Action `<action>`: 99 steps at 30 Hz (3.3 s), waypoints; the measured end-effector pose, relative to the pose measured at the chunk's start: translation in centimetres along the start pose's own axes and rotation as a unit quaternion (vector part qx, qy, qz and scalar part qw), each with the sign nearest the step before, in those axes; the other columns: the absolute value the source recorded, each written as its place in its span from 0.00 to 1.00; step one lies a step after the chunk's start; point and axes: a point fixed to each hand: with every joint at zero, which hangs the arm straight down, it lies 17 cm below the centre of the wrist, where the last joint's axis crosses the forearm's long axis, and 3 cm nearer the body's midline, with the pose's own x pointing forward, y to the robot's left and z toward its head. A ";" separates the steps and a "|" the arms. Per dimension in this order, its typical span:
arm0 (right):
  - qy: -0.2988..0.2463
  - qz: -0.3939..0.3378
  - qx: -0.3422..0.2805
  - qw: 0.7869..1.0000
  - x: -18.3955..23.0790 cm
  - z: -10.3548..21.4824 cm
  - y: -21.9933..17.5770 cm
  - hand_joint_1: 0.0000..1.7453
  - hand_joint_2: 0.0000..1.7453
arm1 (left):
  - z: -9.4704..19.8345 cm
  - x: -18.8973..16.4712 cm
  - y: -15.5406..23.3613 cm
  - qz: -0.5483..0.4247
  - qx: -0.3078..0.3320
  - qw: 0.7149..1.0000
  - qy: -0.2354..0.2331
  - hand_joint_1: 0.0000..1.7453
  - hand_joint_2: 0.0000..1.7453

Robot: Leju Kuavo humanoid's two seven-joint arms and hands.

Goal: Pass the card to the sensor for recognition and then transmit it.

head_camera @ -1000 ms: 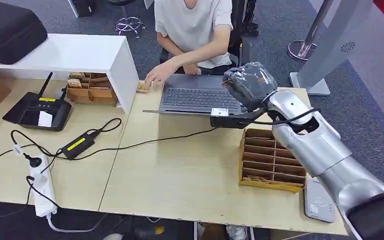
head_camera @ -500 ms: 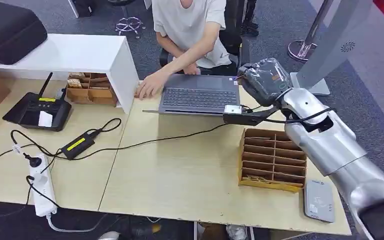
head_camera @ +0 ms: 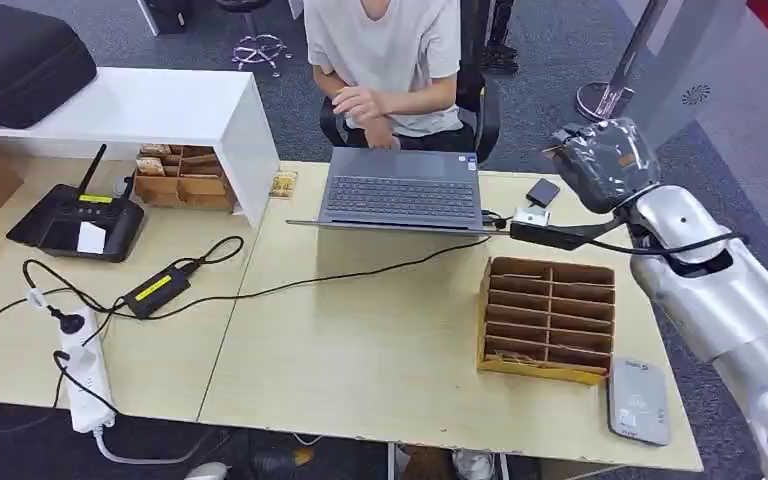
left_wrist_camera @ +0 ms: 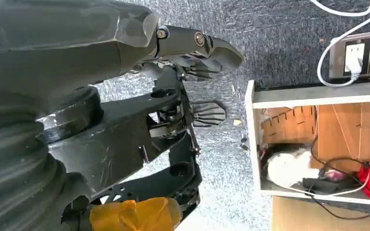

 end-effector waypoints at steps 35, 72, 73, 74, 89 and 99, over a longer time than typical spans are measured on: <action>0.079 0.056 0.228 0.969 -12.6 16.2 5.8 1.00 1.00 | 0.7 -1.8 5.8 0.042 0.017 0.999 0.003 0.00 1.00; -0.001 0.057 0.239 0.969 -5.8 24.1 4.4 1.00 1.00 | 1.0 -3.0 8.0 0.059 0.031 0.998 -0.008 0.00 1.00; -0.004 0.055 0.244 0.968 -5.4 24.7 4.9 1.00 1.00 | 1.0 -3.0 8.0 0.059 0.031 0.998 -0.009 0.00 1.00; -0.008 0.053 0.255 0.965 -4.9 25.6 5.6 1.00 1.00 | 1.0 -3.1 8.0 0.058 0.032 0.998 -0.008 0.00 1.00; -0.015 -0.010 0.344 0.939 2.1 33.7 14.9 1.00 1.00 | 0.9 -2.9 8.0 0.062 0.039 0.997 -0.007 0.00 1.00; -0.010 -0.014 0.349 0.937 2.0 34.2 15.2 1.00 1.00 | 0.8 -3.0 7.8 0.059 0.038 0.997 -0.007 0.00 1.00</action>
